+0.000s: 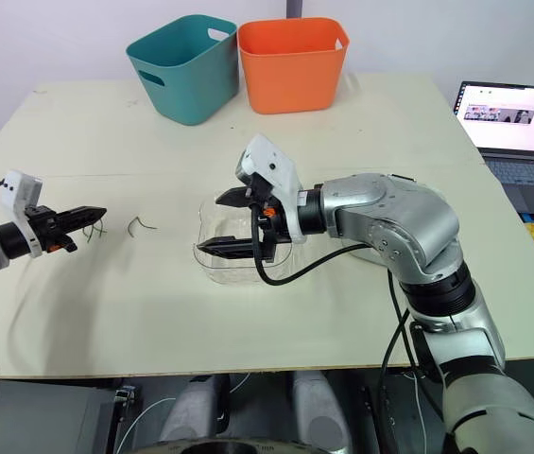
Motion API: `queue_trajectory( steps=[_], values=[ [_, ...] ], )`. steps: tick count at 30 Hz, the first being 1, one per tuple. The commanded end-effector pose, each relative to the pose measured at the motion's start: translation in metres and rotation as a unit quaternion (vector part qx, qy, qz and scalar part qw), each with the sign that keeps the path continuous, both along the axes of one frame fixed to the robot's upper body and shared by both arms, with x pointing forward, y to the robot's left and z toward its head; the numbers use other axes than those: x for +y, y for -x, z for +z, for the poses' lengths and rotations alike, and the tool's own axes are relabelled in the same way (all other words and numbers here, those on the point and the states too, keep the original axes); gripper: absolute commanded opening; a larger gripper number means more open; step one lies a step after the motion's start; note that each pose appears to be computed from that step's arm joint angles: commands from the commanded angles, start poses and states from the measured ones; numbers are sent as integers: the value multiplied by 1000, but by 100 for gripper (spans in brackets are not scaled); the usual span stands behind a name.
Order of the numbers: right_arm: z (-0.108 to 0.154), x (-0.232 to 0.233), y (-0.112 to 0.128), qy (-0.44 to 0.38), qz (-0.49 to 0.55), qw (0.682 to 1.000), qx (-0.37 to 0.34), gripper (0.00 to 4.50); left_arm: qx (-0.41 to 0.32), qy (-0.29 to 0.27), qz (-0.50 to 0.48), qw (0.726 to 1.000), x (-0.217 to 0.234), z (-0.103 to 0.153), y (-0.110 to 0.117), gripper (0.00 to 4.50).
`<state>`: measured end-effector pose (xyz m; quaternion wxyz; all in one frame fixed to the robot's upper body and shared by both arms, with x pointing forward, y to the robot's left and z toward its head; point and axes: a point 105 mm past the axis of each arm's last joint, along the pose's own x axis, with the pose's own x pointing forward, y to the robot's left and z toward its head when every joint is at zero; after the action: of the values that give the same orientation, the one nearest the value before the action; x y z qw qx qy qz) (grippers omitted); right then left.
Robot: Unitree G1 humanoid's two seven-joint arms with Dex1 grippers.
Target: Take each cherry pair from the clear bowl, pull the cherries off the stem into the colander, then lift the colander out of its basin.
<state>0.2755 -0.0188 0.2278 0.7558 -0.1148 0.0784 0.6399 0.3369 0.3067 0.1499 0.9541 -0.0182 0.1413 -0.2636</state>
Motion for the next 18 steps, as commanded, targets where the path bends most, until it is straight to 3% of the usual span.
queue_trajectory(
  steps=[1, 10, 11, 18],
  values=[
    [11, -4, -1, -11, -4, 1000, -21, 450, -35, 2, 16, 999, 9, 17, -1, 101],
    [13, -17, -6, -13, -27, 999, -21, 450, -53, -9, 3, 999, 12, 36, 6, 431],
    [13, -20, -8, -14, -32, 999, -21, 450, -58, -12, 0, 998, 12, 40, 7, 447],
    [22, -68, -23, -34, -112, 993, -31, 450, -92, -54, -60, 992, -5, 78, 25, 447]
  ],
)
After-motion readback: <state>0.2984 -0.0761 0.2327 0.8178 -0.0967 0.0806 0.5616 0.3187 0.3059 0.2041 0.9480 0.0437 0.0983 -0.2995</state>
